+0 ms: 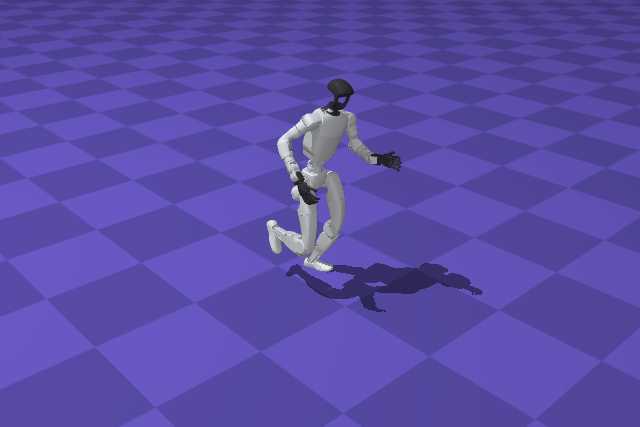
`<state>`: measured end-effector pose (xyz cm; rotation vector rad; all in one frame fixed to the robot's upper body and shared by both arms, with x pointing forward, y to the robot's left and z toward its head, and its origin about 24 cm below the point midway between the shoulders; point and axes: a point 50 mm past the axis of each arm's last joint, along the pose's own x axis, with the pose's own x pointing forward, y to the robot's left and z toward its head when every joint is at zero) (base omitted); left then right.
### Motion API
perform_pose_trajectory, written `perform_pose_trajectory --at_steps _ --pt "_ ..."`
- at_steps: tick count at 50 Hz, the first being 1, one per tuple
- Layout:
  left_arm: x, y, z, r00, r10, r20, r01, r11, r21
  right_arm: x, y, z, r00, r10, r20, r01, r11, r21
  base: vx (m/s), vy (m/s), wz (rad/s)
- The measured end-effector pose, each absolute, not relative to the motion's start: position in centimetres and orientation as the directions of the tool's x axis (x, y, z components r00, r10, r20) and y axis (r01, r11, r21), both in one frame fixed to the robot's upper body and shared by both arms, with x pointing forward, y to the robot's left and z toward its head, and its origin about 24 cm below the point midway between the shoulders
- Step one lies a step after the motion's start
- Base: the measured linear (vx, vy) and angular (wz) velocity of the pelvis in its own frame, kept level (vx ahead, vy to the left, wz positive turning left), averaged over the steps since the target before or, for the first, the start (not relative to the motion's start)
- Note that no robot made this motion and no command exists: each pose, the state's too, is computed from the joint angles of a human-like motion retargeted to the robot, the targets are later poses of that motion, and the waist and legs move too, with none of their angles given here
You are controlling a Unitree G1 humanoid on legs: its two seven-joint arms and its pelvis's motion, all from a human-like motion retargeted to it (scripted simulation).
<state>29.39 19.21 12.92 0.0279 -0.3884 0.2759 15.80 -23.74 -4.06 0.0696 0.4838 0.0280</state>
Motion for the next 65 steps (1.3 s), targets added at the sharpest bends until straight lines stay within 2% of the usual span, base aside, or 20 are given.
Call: perform_pose_trajectory --at_steps 5,9,12,15,18,20,23,25,28,30,32,37,40,44,47,51,54,58,61,65 --pt "28.7 16.3 29.5 0.41 0.198 0.89 -0.219 0.969 -0.115 6.2 -29.2 -1.9 0.797 0.083 -0.598 0.001 0.99 0.138 1.23 -0.26 1.35" --pt "24.2 15.2 33.5 0.178 0.219 0.959 0.038 0.973 -0.229 1.1 -31.7 -0.8 0.73 -0.019 -0.684 0.152 0.979 0.135 1.3 -0.53 0.75" --pt "22.1 14.8 34.8 0.145 0.088 0.985 0.312 0.941 -0.13 -0.3 -31.8 -2.0 0.684 -0.072 -0.726 0.206 0.974 0.098 1.32 -0.62 -0.04" --pt "22.6 15.9 32.5 0.235 0.024 0.972 0.242 0.967 -0.082 0.8 -30.9 -3.5 0.666 -0.052 -0.745 0.134 0.99 0.05 1.31 -0.57 -0.9" --pt "24.1 17.6 26.3 0.491 0.023 0.871 0.047 0.998 -0.053 3.6 -30.1 -3.8 0.692 0.004 -0.722 0.016 1.0 0.022 1.23 -0.45 -0.81" --pt "25.0 19.1 21.2 0.691 0.031 0.722 -0.043 0.999 -0.002 6.8 -29.3 -4.0 0.74 0.013 -0.673 -0.036 0.999 -0.02 1.09 -0.36 -1.04" --pt "24.2 22.8 10.8 0.916 0.228 0.33 -0.253 0.967 0.036 16.2 -26.6 -3.2 0.865 0.019 -0.501 -0.14 0.969 -0.205 1.0 -0.25 -1.78" --pt "20.8 24.7 3.9 0.917 0.398 0.006 -0.398 0.917 -0.004 23.6 -23.1 0.6 0.954 0.108 -0.281 -0.202 0.921 -0.333 1.03 -0.16 -1.71" --pt "14.3 26.9 -0.1 0.828 0.51 -0.232 -0.511 0.857 0.061 29.5 -15.8 9.7 0.948 0.28 0.152 -0.24 0.942 -0.236 1.15 -0.11 -1.02" --pt "11.2 28.0 0.4 0.83 0.493 -0.259 -0.467 0.87 0.16 29.1 -12.0 14.9 0.856 0.34 0.39 -0.339 0.938 -0.073 1.27 -0.03 -0.6" --pt "9.0 28.5 1.1 0.841 0.464 -0.277 -0.424 0.885 0.194 27.0 -9.4 18.7 0.723 0.413 0.555 -0.476 0.879 -0.034 1.34 0.05 -0.44" --pt "6.8 28.9 3.1 0.863 0.436 -0.257 -0.403 0.899 0.173 22.4 -7.0 22.4 0.43 0.574 0.697 -0.689 0.708 -0.158 1.36 0.14 -0.61" --pt "8.6 27.7 3.5 0.91 0.365 -0.198 -0.345 0.93 0.128 22.2 -8.0 20.0 0.496 0.596 0.631 -0.699 0.706 -0.116 1.27 0.21 0.33" --pt "15.0 24.4 2.8 0.97 0.228 -0.08 -0.219 0.97 0.11 23.5 -11.0 13.1 0.762 0.523 0.382 -0.519 0.846 -0.123 1.06 0.15 0.82" --pt "23.4 20.4 5.4 0.976 0.19 0.103 -0.189 0.982 -0.019 23.7 -14.4 6.3 0.965 0.214 0.153 -0.199 0.974 -0.105 0.88 0.03 0.97" --pt "29.9 15.5 19.7 0.782 0.17 0.599 -0.025 0.97 -0.242 16.8 -21.8 0.1 0.977 -0.172 -0.126 0.15 0.974 -0.171 0.96 -0.03 1.52" --pt "28.4 14.1 29.3 0.468 0.22 0.856 0.079 0.954 -0.288 10.3 -27.5 0.4 0.947 -0.175 -0.271 0.06 0.921 -0.385 1.07 -0.13 1.51" --pt "24.7 13.3 35.2 0.144 0.241 0.96 0.119 0.959 -0.259 3.5 -33.2 0.8 0.786 -0.159 -0.598 -0.218 0.833 -0.508 1.13 -0.35 1.08" --pt "22.2 12.9 36.4 0.047 0.187 0.981 0.286 0.939 -0.193 1.1 -36.2 1.7 0.648 -0.194 -0.736 -0.38 0.755 -0.534 1.17 -0.54 1.43" --pt "21.1 13.6 34.3 0.067 0.05 0.996 0.316 0.946 -0.069 -0.7 -37.3 1.2 0.555 -0.241 -0.797 -0.364 0.79 -0.492 1.04 -0.66 0.46"
